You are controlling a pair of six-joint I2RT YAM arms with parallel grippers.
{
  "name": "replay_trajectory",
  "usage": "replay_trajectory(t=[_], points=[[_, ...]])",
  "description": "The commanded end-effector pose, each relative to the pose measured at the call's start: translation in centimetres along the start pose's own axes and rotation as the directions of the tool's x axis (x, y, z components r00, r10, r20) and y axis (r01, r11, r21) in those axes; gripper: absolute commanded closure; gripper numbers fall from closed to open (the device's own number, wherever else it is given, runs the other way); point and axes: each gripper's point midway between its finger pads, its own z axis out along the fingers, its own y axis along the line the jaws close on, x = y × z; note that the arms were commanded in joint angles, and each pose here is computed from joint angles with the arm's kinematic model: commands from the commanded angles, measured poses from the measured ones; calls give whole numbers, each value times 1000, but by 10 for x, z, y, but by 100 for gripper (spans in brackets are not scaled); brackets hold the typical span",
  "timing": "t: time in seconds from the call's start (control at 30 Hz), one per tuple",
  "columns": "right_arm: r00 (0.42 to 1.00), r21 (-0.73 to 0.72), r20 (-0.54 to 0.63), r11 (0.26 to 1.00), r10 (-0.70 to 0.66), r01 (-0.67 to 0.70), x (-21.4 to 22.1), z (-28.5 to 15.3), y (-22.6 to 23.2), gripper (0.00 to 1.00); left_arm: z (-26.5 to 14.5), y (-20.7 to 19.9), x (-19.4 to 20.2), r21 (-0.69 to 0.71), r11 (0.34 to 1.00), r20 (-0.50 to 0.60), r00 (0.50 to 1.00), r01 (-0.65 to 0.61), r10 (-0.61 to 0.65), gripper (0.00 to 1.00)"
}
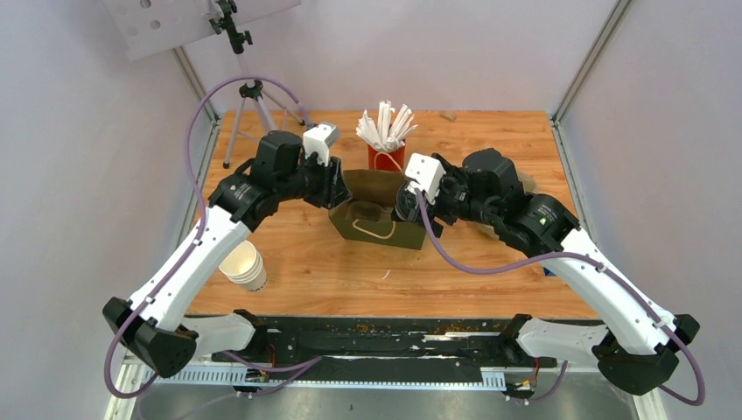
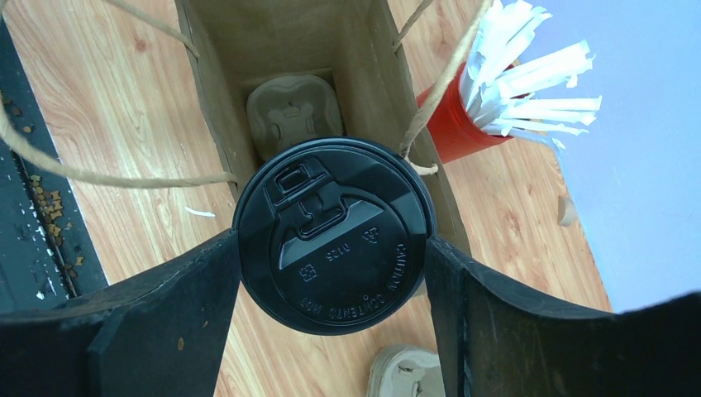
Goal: Pack the takeout coffee
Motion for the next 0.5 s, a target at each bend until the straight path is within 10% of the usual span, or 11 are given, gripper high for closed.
replay_trajectory(t=[0.0,0.47], points=[[998,26,67,1000,-9,8,-17,-4,-1,35,-29,1,-14,-53,998,95,995,26,-20,52],[991,-14,73,994,-109,110,-23,15,36,37,-44,22,9,-191,979,19,997,74,-72,40]])
